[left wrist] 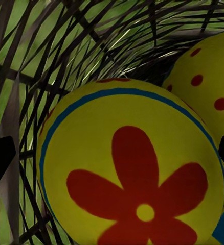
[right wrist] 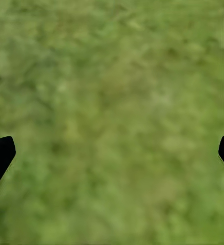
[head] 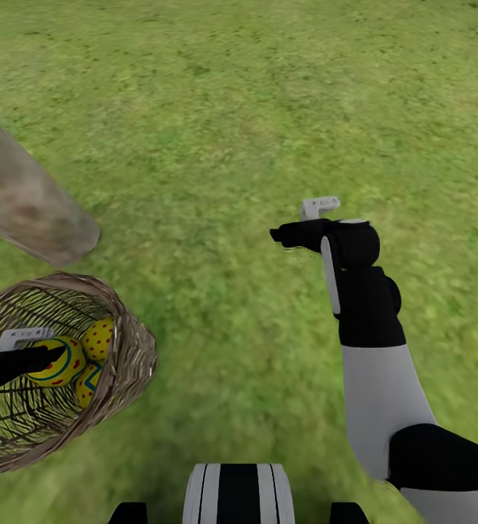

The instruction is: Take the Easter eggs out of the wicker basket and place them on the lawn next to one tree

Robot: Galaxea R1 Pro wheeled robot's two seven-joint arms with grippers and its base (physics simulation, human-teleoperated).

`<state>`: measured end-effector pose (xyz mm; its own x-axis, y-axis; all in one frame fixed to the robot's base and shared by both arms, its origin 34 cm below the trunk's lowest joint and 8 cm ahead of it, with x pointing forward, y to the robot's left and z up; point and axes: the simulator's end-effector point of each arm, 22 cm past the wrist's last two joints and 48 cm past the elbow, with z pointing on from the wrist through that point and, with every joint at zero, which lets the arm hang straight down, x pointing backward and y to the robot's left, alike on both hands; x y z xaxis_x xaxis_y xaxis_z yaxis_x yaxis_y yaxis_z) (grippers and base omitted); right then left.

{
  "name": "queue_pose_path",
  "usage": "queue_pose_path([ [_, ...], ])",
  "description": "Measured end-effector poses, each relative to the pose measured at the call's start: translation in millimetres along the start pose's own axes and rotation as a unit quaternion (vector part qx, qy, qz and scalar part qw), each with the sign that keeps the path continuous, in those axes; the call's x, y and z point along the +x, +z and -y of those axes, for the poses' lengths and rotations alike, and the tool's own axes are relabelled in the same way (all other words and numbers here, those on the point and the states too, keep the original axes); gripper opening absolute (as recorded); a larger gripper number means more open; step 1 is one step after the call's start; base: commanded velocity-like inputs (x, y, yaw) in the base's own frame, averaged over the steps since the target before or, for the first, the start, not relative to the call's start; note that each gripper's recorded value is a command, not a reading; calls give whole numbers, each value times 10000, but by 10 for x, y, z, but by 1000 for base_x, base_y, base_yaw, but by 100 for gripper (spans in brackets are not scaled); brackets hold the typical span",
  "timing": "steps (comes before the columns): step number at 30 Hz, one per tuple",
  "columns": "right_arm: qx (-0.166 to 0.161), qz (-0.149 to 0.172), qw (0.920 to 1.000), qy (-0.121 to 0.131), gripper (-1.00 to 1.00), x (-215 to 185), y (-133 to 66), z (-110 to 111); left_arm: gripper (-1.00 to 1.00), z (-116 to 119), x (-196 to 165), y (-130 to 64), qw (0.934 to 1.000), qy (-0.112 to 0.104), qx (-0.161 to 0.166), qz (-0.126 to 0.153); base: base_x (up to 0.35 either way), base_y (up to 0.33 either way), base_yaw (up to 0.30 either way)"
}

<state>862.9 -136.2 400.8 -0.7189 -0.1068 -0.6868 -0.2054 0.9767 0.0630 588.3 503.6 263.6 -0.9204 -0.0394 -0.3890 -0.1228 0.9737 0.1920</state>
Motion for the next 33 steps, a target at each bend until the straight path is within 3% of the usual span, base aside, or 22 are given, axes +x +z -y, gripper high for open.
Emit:
queue_pose_path([
  [11,14,165,9999,-34,100,-225,37,28,100,10,71,63,10000,23,-8,-87,0,0,0],
  [16,5,108,9999,-31,100,-180,97,29,100,15,156,93,9997,16,-11,-242,0,0,0],
  [33,16,117,9999,-38,100,-205,99,34,100,50,199,98,9995,43,17,-321,0,0,0],
])
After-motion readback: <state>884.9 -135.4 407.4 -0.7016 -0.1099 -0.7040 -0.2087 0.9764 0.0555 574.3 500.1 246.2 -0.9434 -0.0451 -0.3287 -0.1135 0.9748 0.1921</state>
